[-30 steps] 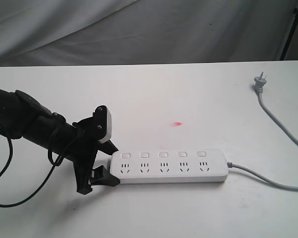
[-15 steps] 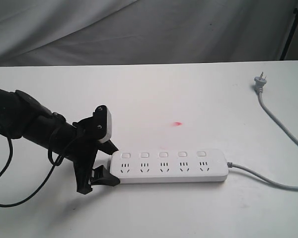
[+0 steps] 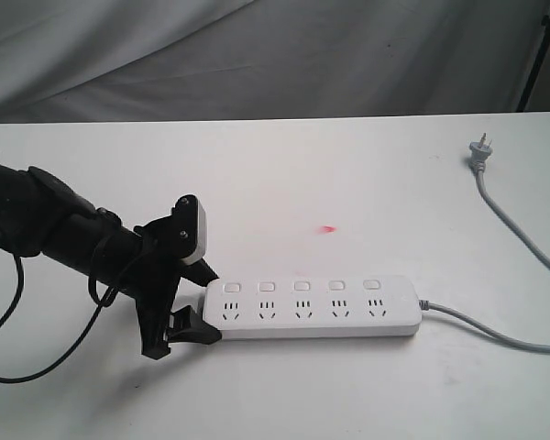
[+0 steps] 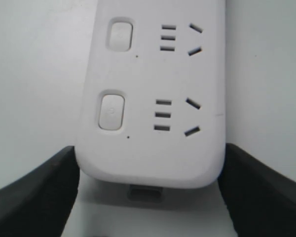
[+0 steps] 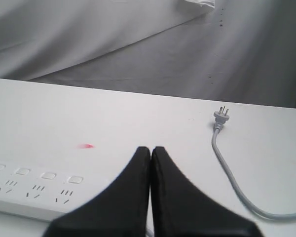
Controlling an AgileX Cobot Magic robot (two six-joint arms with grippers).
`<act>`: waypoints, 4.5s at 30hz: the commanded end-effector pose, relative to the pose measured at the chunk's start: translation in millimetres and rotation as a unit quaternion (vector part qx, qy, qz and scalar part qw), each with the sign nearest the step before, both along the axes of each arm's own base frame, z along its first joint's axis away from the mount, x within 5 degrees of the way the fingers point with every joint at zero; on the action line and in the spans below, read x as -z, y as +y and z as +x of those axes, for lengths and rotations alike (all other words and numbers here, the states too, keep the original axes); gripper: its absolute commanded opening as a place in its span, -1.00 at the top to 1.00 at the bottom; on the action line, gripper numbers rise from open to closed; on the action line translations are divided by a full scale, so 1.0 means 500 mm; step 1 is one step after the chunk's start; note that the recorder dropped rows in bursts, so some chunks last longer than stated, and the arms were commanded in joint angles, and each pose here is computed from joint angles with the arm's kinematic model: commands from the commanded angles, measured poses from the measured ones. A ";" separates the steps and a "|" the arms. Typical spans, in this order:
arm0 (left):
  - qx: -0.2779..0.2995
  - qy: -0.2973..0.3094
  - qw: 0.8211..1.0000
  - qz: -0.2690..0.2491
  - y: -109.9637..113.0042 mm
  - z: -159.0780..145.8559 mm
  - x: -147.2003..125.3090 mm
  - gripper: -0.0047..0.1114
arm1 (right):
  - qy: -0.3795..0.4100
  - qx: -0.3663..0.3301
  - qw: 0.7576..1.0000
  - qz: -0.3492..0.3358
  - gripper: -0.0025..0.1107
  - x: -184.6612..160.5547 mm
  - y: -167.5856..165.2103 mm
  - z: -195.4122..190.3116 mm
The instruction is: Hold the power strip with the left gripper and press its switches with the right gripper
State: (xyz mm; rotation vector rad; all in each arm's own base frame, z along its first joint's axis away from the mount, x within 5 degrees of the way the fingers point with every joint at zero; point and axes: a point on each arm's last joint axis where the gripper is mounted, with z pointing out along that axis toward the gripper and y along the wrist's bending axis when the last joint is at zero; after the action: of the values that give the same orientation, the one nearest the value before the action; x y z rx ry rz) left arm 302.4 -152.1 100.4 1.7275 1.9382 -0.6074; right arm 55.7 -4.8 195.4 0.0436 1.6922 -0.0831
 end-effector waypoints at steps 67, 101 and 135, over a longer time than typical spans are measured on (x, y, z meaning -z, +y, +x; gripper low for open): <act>-0.001 -0.003 1.000 0.002 -0.002 0.001 0.001 0.92 | 0.067 0.004 0.998 0.006 0.96 0.026 -0.001 -0.005; -0.001 -0.003 1.000 0.002 -0.002 0.001 0.001 -0.45 | 0.067 0.004 0.998 0.006 0.96 0.026 -0.001 -0.005; -0.064 -0.039 0.997 -0.006 0.011 -0.014 -0.150 -0.61 | 0.067 0.004 0.998 0.006 0.96 0.026 -0.001 -0.005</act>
State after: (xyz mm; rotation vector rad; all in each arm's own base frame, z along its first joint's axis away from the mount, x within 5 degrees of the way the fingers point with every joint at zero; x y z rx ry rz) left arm 297.6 -146.7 163.7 1.6089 1.9581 -0.5105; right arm 53.4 -5.0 183.2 0.0488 1.8269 -0.0838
